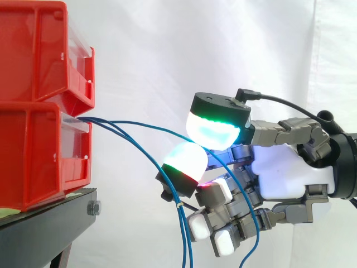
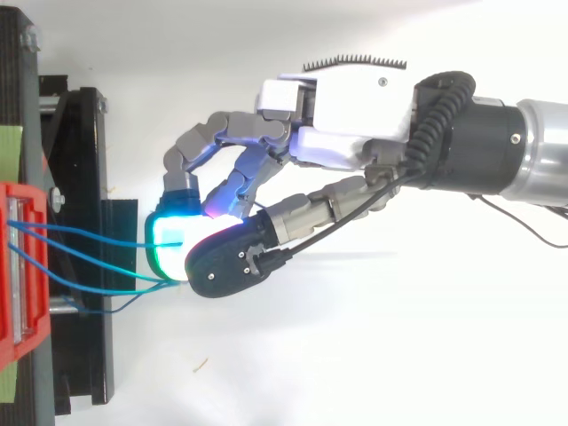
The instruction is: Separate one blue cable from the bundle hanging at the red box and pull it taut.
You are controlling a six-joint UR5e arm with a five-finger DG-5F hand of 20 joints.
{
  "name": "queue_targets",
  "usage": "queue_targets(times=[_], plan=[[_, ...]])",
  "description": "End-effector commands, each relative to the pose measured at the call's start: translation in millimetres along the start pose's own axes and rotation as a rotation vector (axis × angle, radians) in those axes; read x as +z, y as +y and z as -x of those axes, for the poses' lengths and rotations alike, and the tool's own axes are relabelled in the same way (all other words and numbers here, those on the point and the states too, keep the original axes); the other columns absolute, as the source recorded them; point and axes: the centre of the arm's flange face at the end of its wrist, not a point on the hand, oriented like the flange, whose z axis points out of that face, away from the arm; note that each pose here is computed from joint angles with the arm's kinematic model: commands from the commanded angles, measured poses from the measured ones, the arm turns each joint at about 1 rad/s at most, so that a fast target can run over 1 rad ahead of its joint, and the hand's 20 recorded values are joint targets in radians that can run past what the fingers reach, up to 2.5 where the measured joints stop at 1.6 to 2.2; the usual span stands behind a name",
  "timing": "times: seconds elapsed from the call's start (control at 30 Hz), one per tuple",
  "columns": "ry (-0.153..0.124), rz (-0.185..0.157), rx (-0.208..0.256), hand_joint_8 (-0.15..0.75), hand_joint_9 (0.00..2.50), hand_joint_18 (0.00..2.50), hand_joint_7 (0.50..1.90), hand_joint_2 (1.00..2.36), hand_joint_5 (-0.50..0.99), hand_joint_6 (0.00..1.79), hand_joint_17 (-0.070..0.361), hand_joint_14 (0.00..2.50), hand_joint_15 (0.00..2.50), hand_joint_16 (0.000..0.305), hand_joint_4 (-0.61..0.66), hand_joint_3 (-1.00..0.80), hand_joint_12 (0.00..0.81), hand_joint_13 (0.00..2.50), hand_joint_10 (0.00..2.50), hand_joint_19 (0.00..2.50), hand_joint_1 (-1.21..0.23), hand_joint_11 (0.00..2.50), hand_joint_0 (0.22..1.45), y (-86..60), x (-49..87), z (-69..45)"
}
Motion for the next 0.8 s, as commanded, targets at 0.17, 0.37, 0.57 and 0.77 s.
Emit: queue_targets(times=[0.17,0.37,0.57,0.77], plan=[[0.002,0.000,-0.003,0.285,0.98,0.81,1.02,1.01,-0.21,0.89,0.106,0.02,0.56,0.047,0.00,-0.32,0.369,0.77,0.02,0.55,-0.84,1.06,0.69,-0.1,0.0,-0.8],[0.000,-0.009,-0.006,0.284,1.04,0.81,1.00,1.01,-0.21,0.89,0.105,0.02,0.55,0.047,0.01,-0.39,0.368,0.78,0.02,0.55,-0.81,1.13,0.71,-1.0,-1.0,0.5],[-0.003,-0.011,-0.002,0.288,1.12,0.81,1.00,1.01,-0.21,0.89,0.104,0.02,0.55,0.046,0.00,-0.41,0.365,0.80,0.02,0.55,-0.80,1.20,0.71,-1.1,-1.2,1.8],[-0.004,-0.012,-0.008,0.303,1.29,0.79,1.00,1.00,-0.22,0.88,0.097,0.02,0.57,0.043,0.01,-0.45,0.355,0.84,0.01,0.54,-0.78,1.29,0.72,-2.2,-1.0,2.9]])
